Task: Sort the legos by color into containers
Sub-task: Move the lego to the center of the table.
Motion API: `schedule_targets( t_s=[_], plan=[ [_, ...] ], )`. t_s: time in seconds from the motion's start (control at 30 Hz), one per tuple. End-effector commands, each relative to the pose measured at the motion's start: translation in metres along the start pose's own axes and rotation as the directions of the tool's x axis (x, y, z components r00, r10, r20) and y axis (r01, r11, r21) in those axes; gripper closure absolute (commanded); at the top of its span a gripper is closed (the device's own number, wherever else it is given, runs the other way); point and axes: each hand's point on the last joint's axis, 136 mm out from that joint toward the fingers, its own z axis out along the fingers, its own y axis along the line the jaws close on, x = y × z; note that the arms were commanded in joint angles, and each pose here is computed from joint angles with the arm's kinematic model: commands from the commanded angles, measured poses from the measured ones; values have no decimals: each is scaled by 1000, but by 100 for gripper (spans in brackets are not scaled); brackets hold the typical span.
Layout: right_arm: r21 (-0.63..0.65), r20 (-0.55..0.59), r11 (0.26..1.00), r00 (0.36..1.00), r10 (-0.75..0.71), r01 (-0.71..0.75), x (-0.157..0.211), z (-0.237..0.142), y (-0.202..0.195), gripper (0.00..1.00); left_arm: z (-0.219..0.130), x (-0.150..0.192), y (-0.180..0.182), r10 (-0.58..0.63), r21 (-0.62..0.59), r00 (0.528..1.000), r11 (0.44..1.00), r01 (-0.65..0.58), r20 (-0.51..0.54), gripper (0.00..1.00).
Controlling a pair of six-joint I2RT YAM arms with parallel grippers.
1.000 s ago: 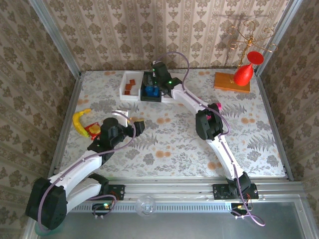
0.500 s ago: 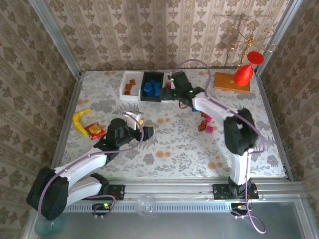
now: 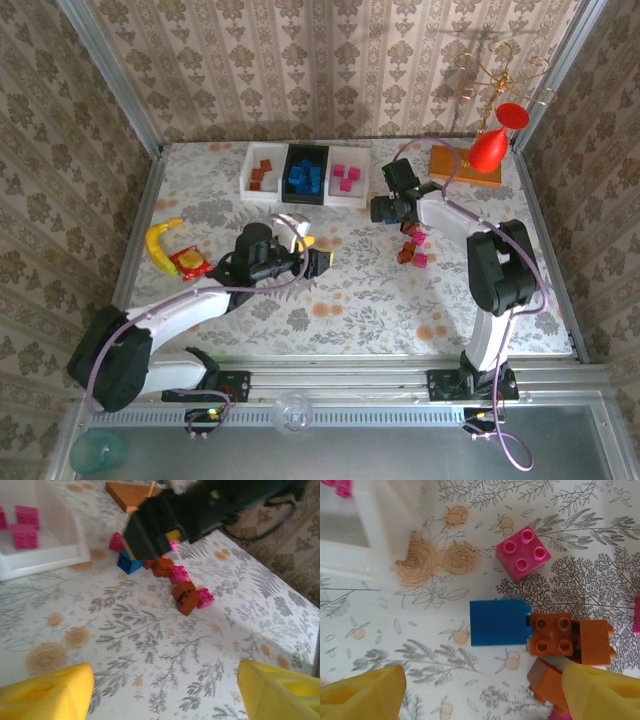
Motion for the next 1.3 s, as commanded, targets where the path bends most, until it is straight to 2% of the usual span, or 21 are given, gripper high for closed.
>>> schedule_targets(
  t_s=[0.0,0.23,0.53,0.83,1.27],
  plan=[
    [48,-27,998,999,-38,39,-11,11,-5,17,14,-2,-16,-33,65,997,997,38,-70,24],
    [87,-125,995,991,-38,49,-4,46,-11,19,27,-1,-10,-84,40,992,995,88,-98,24],
    [56,-187,996,981,-58,70,9,58,-4,25,16,3,11,-72,-38,994,997,69,-86,24],
    [-76,-175,988,973,-148,137,30,30,42,32,5,6,33,-120,-72,991,991,116,-51,24],
    [-57,-169,990,976,-133,125,24,56,48,38,-6,6,43,-129,-105,991,986,126,-21,24]
  ],
)
